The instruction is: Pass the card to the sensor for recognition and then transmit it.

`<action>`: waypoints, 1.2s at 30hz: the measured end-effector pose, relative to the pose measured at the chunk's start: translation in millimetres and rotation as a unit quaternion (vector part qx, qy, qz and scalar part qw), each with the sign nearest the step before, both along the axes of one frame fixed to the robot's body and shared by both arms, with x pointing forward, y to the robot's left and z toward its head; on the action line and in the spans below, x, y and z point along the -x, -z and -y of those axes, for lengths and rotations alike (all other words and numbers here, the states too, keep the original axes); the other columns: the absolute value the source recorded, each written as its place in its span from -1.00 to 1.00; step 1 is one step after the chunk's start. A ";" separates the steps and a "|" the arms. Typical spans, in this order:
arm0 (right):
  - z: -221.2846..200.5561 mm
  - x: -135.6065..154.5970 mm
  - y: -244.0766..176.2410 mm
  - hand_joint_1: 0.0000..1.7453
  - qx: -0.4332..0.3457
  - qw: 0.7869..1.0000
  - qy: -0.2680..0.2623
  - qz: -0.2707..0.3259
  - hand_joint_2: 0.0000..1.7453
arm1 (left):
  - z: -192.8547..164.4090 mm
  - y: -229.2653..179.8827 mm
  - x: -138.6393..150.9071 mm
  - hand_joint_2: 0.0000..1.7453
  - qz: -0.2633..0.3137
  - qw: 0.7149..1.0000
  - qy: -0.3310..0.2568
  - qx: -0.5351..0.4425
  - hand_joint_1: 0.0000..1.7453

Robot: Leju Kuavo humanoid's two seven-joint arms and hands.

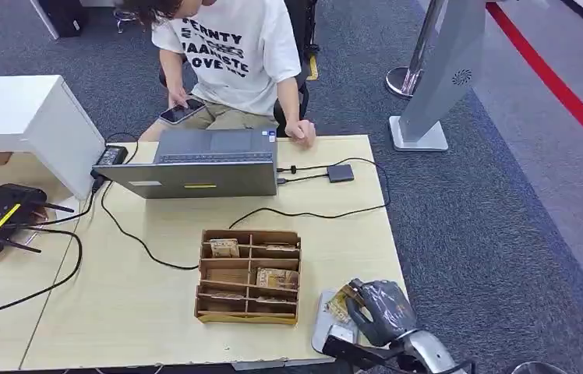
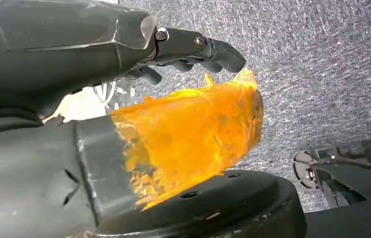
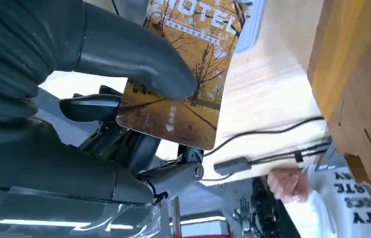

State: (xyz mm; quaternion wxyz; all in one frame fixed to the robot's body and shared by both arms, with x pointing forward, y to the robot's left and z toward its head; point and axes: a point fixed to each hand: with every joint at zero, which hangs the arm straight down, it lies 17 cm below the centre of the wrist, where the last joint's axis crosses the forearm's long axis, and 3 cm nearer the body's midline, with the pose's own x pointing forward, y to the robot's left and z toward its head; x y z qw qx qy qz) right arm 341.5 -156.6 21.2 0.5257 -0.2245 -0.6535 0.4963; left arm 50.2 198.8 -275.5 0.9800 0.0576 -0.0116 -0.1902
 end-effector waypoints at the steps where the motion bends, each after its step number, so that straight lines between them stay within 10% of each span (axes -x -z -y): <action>1: 0.0 0.1 -0.4 1.00 0.000 1.000 0.001 0.002 1.00 | 0.0 0.0 0.0 -1.00 0.000 1.000 0.000 0.000 -1.00; 36: -11.1 17.7 -154.7 1.00 -0.161 0.944 0.051 0.283 1.00 | 2.5 -0.3 -0.2 -1.00 0.001 1.000 -0.005 0.002 -1.00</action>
